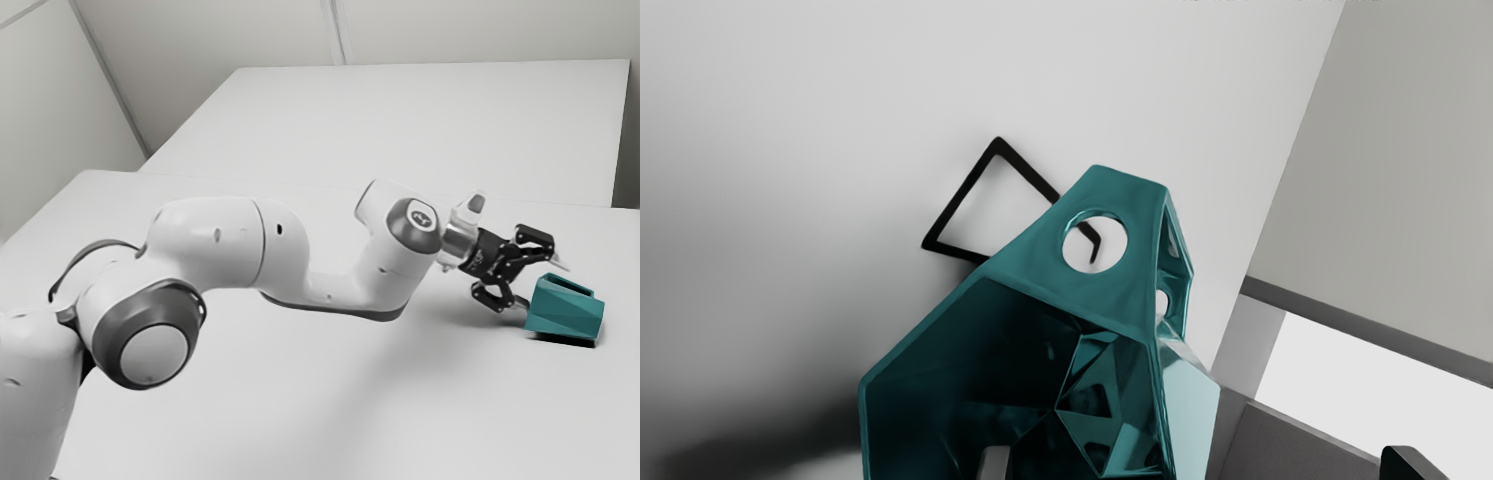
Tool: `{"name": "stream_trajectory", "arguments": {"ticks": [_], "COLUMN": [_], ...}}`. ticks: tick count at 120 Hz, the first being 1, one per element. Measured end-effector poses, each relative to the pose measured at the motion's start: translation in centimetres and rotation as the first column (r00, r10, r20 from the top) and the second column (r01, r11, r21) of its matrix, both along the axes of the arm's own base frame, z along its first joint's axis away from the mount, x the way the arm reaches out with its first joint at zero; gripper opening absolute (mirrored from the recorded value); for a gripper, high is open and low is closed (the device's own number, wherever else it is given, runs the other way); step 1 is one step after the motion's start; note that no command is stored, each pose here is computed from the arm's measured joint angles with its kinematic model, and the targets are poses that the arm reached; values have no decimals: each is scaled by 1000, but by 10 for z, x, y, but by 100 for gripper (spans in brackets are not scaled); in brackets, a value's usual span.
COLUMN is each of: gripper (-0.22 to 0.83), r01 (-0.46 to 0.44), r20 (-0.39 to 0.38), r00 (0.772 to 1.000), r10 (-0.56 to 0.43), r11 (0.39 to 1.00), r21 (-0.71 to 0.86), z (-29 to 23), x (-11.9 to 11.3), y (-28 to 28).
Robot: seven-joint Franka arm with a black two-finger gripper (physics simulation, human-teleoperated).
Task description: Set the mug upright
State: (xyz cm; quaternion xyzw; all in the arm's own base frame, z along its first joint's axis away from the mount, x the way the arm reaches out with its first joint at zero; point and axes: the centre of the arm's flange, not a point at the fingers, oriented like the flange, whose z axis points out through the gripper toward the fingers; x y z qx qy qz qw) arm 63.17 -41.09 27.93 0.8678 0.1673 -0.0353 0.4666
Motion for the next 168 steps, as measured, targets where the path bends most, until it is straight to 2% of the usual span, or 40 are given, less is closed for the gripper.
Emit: {"name": "stream_trajectory", "arguments": {"ticks": [27,50,60,70,100,120,136,151,168], "gripper": [61,14,2,-4,-13,-15,-15,-15,-15], "r01": [-8,-25,-31,-36,-42,2,28,67,122], "r20": [3,-8,-13,-12,15,120,171,230,256], "r00": [1000,1000,999,999,999,993,984,962,922], "r10": [8,25,31,36,42,-6,-55,-148,-291], "r11": [1000,999,999,998,998,999,987,943,845], "r21": [-24,-30,-37,-42,-43,33,157,326,520], "z": [-3,-6,-6,-4,13,65,92,111,142], "x": [-1,-2,-3,-2,-3,-5,-20,-27,-22], "y": [-17,-16,-18,-18,-24,-11,22,59,98]}}
